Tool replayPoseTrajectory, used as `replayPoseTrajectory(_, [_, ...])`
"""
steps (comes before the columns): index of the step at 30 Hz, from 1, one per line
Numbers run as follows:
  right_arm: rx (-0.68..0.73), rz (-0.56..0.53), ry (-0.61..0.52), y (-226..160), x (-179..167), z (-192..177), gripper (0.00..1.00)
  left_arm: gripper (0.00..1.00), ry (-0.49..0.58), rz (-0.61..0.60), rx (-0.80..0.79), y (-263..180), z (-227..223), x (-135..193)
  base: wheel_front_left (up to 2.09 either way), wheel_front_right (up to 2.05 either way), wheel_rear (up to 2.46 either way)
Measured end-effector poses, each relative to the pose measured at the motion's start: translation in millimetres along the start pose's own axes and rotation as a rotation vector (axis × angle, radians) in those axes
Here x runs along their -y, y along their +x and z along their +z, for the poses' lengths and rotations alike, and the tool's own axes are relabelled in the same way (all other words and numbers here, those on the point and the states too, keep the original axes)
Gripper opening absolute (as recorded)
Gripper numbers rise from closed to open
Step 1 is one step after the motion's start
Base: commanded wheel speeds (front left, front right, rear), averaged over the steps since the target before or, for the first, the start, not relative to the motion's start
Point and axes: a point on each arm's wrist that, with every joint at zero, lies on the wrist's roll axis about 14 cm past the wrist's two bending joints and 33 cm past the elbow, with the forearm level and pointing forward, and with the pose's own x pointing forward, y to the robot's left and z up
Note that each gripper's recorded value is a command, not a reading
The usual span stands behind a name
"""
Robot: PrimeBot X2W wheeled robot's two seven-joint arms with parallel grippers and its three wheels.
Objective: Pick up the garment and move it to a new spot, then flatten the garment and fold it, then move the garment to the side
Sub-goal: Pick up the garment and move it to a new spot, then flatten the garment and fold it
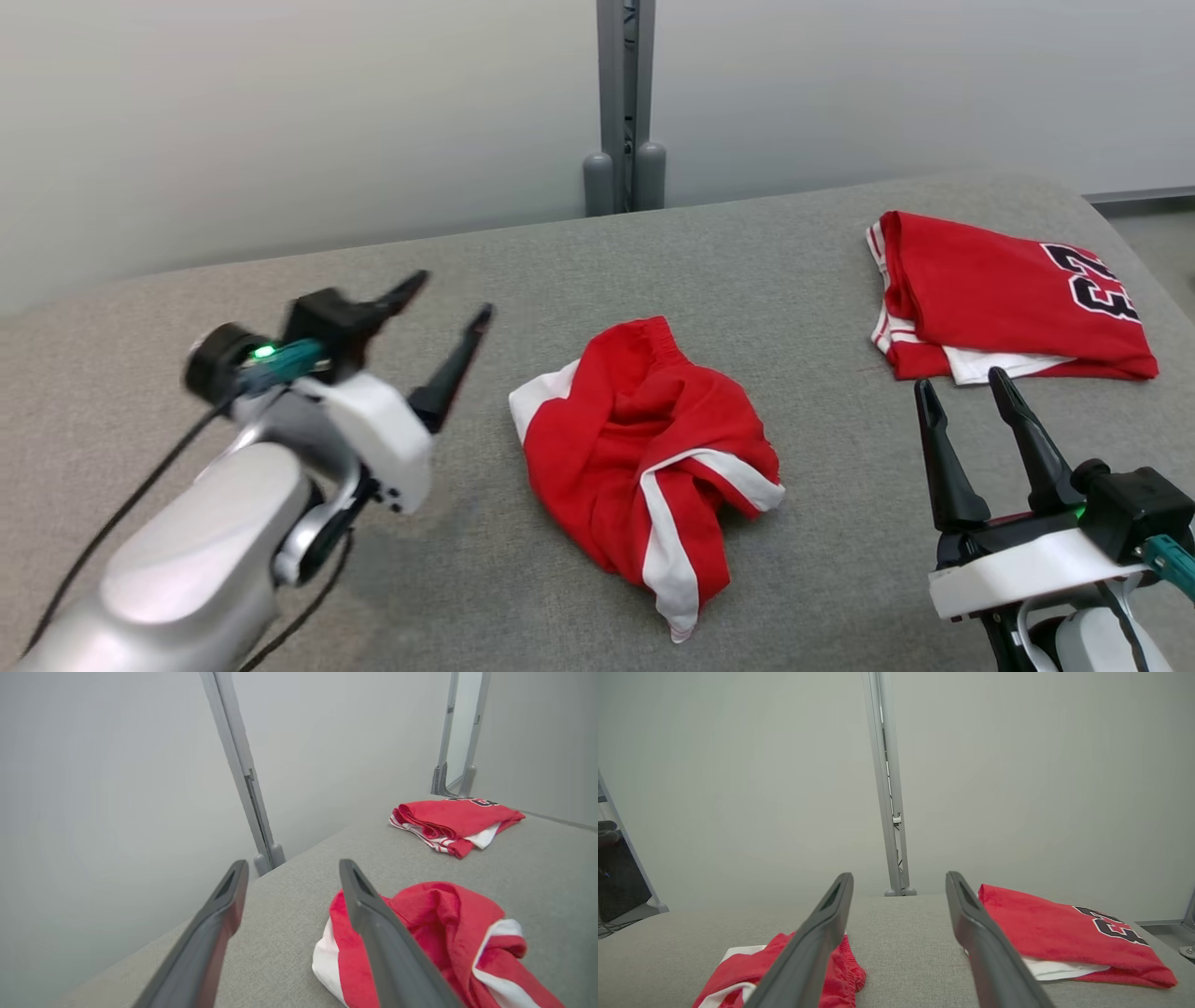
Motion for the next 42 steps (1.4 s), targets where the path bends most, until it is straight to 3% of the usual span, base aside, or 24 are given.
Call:
replayPoseTrajectory(5, [0.001, 0.012, 0.02, 0, -6, -1, 1.0, 1.0, -0.079, 0.229, 0.115, -42, 5, -50, 0.0, 0.0, 0.0])
replayPoseTrajectory(10, [-0.012, -0.006, 0.035, -2, -3, -7, 1.0, 1.0, -0.182, 0.421, 0.131, -82, -24, -73, 0.0, 0.0, 0.0])
replayPoseTrajectory(18, [-0.033, -0.044, 0.058, -11, 3, -15, 1.0, 1.0, -0.327, 0.576, 0.153, -120, -52, -56, 0.0, 0.0, 0.0])
replayPoseTrajectory(42, [-0.013, -0.04, 0.046, -13, 2, -8, 1.0, 1.0, -0.321, 0.581, 0.214, -126, -54, -48, 0.0, 0.0, 0.0])
